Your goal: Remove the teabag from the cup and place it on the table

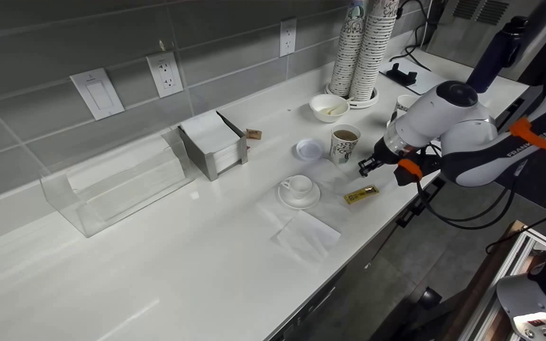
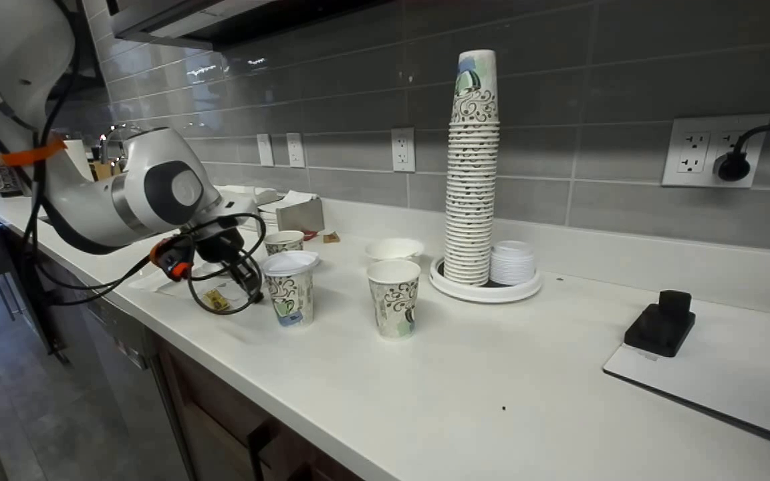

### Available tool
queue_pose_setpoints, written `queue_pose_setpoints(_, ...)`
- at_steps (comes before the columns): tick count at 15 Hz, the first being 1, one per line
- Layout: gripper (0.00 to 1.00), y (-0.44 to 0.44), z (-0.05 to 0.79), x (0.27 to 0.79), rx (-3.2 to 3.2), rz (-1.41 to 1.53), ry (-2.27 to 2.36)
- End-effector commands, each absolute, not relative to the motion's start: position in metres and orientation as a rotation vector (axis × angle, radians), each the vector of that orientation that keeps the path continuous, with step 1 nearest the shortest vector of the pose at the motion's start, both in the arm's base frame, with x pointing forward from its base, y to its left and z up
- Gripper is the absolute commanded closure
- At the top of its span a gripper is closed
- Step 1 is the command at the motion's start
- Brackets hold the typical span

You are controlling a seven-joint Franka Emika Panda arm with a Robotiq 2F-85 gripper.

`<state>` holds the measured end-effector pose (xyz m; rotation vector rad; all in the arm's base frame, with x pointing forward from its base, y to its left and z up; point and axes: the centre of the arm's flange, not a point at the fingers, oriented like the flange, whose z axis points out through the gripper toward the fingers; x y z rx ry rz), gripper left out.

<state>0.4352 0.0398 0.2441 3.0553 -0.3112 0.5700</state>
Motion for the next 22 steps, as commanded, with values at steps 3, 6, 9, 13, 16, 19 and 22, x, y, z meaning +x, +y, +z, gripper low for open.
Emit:
queue_pose_setpoints(3,1.00,0.031,0.287,0.425,3.133,0.601,-0.321)
queue_pose_setpoints(6,1.00,0.031,0.301,0.429,3.143,0.663,-0.374)
queue_pose_setpoints(9,1.00,0.028,0.321,0.431,3.145,0.678,-0.375)
queue_pose_setpoints(13,1.00,0.025,0.347,0.430,3.183,0.580,-0.328)
queue_pose_setpoints(16,1.00,0.015,0.372,0.432,3.194,0.598,-0.336)
queue_pose_setpoints(19,1.00,0.005,0.392,0.436,3.207,0.633,-0.355)
queue_pose_setpoints(22,1.00,0.009,0.404,0.437,3.247,0.661,-0.332)
